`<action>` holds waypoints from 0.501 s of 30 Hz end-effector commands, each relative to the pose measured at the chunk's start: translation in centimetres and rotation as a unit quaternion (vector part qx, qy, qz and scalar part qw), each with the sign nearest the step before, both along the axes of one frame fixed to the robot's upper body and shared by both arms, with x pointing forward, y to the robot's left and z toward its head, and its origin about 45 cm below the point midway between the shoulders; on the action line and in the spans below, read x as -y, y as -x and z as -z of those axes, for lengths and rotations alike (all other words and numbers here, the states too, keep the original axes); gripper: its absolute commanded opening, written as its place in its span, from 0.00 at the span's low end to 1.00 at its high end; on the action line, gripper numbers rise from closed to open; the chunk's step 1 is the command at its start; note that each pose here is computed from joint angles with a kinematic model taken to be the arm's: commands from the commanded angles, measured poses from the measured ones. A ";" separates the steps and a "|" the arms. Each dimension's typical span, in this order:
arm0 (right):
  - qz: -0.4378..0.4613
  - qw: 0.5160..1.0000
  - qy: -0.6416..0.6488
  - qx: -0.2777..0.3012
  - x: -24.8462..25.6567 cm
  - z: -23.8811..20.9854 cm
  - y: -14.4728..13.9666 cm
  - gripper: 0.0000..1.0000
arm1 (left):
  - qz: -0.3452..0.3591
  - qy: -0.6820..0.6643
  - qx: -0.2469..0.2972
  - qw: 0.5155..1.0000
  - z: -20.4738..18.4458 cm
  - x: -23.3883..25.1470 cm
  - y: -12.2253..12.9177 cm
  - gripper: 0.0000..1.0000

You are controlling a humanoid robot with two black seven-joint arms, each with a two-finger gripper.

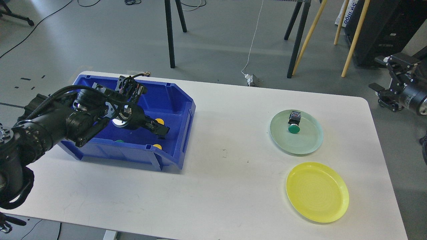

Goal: Pass button and place on color plate
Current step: 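Grasp the yellow button in the bin with the left gripper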

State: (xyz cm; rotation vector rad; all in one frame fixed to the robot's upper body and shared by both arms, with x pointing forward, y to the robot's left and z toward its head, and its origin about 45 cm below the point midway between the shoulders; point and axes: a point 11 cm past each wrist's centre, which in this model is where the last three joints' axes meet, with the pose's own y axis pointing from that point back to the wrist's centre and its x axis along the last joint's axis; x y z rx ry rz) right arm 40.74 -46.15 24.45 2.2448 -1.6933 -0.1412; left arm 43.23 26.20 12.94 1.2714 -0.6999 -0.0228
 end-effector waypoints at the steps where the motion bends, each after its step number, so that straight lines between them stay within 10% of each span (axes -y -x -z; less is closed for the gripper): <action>1: -0.003 1.000 0.001 -0.001 -0.3 0.0 0.0 0.87 | 0.000 -0.003 -0.002 1.000 0.2 0.0 0.1 0.78; 6: -0.002 1.000 0.002 -0.003 -0.2 0.2 0.2 0.87 | -0.001 -0.001 -0.001 1.000 0.1 0.0 0.0 0.45; 15: -0.002 1.000 0.001 -0.005 -0.2 0.4 0.2 0.87 | 0.000 0.008 0.003 1.000 -0.3 0.5 -0.2 0.22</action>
